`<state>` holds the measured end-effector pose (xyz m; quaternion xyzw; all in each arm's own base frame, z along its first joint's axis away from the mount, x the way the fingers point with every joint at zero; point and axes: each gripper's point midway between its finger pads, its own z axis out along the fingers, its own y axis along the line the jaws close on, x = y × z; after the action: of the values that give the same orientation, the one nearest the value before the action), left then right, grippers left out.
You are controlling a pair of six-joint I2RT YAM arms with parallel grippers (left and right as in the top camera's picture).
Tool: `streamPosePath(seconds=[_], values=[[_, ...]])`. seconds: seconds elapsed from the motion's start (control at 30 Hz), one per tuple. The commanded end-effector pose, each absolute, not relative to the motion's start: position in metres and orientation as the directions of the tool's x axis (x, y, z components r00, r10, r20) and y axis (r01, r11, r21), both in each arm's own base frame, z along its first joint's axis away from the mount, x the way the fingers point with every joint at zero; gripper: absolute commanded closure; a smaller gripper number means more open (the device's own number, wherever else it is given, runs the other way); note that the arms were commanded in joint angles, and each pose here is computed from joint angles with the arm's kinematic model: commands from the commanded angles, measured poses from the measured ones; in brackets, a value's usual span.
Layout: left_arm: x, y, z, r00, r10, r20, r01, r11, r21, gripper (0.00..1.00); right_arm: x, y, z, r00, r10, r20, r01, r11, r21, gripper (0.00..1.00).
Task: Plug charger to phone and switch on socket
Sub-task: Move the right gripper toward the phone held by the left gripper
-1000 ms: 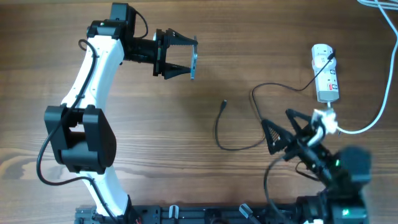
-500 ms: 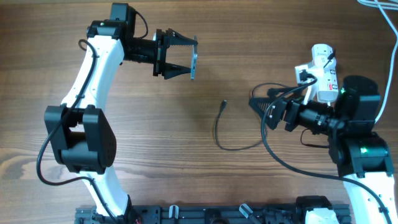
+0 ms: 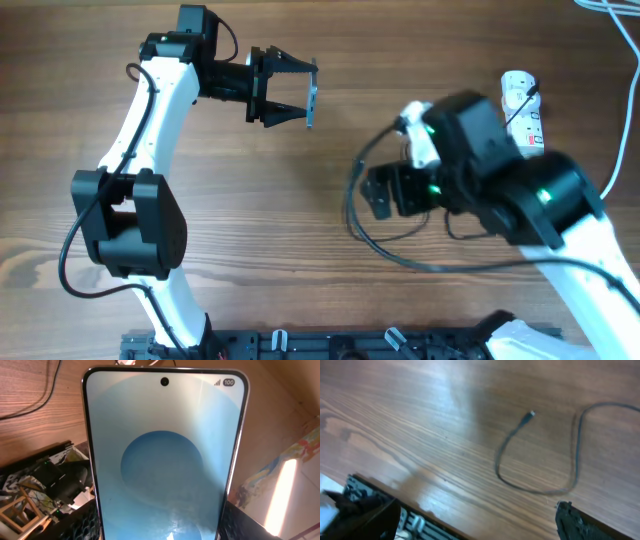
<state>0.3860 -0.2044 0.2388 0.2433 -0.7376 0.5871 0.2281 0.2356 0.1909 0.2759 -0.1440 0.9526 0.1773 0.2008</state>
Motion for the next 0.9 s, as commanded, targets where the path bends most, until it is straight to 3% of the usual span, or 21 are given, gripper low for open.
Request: streamPosePath(seconds=[0.0, 0.13, 0.37, 0.77, 0.87], values=[[0.380, -0.203, 0.261, -0.811, -0.056, 0.582, -0.583, 0.159, -0.797, 0.32, 0.250, 0.231, 0.299, -0.889, -0.097, -0.448, -0.305, 0.855, 0.420, 0.00], [0.380, -0.203, 0.261, -0.811, -0.059, 0.582, -0.583, 0.162, -0.797, 0.32, 0.253, 0.265, 0.322, -0.847, -0.122, -0.517, -0.422, 0.745, 0.516, 0.01], [0.381, -0.203, 0.259, -0.809, -0.070, 0.584, -0.586, 0.170, -0.792, 0.32, 0.266, 0.254, 0.301, -0.828, -0.068, -0.556, -0.297, 0.895, 0.332, 0.01], [0.382, -0.202, 0.252, -0.797, -0.105, 0.595, -0.603, 0.196, -0.773, 0.32, 0.306, 0.269, 0.303, -0.774, -0.028, -0.633, -0.235, 0.940, 0.246, 0.07], [0.382, -0.203, 0.247, -0.795, -0.123, 0.594, -0.606, 0.216, -0.766, 0.32, 0.322, 0.268, 0.309, -0.739, 0.002, -0.674, -0.195, 0.957, 0.216, 0.13]])
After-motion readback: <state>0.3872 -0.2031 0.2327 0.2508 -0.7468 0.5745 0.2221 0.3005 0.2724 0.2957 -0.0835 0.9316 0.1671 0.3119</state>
